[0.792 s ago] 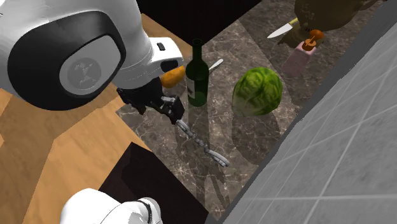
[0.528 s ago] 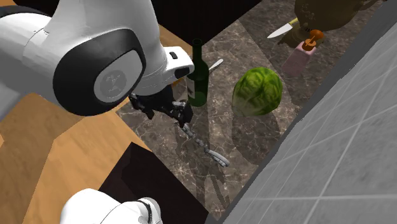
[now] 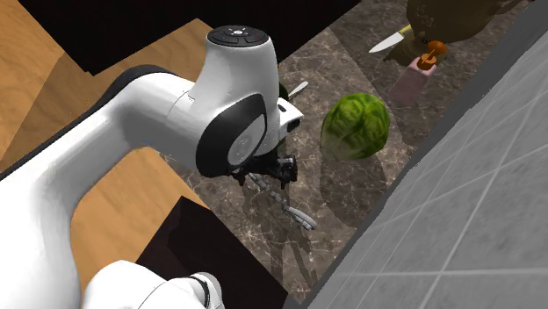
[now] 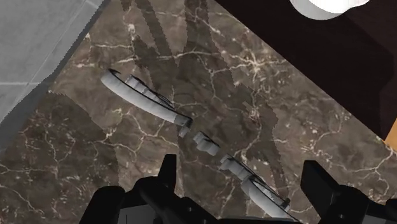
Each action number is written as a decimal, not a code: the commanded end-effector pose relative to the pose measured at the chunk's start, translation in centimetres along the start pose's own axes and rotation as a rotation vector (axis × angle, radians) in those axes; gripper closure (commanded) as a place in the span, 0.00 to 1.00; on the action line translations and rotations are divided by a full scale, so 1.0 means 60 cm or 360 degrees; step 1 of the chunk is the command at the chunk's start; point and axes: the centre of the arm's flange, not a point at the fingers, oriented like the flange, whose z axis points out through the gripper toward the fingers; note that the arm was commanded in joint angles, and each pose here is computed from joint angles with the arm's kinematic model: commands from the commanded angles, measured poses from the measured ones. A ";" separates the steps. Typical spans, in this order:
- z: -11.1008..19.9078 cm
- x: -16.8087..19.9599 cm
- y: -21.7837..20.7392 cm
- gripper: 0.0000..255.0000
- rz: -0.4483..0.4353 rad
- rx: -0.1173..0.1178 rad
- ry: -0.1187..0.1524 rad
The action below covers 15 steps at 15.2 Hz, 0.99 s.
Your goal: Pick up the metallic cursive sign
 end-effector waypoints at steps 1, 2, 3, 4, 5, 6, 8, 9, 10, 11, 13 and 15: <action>0.038 0.011 0.026 0.00 -0.0083 -0.0002 -0.0031; 0.056 0.017 0.037 0.00 -0.0121 -0.0003 -0.0046; 0.074 0.023 0.049 0.00 -0.0159 -0.0003 -0.0062; 0.093 0.029 0.060 0.00 -0.0198 -0.0004 -0.0078; 0.111 0.035 0.071 0.00 -0.0236 -0.0004 -0.0093; 0.123 0.039 0.078 0.00 -0.0260 -0.0004 -0.0103; 0.140 0.042 0.077 0.00 -0.0260 -0.0004 -0.0103; 0.149 0.043 0.077 0.00 -0.0260 -0.0004 -0.0103; 0.157 0.044 0.076 0.00 -0.0260 -0.0004 -0.0103; 0.166 0.046 0.076 0.00 -0.0260 -0.0004 -0.0103; 0.183 0.048 0.075 0.00 -0.0260 -0.0004 -0.0103; 0.188 0.049 0.074 0.00 -0.0260 -0.0004 -0.0103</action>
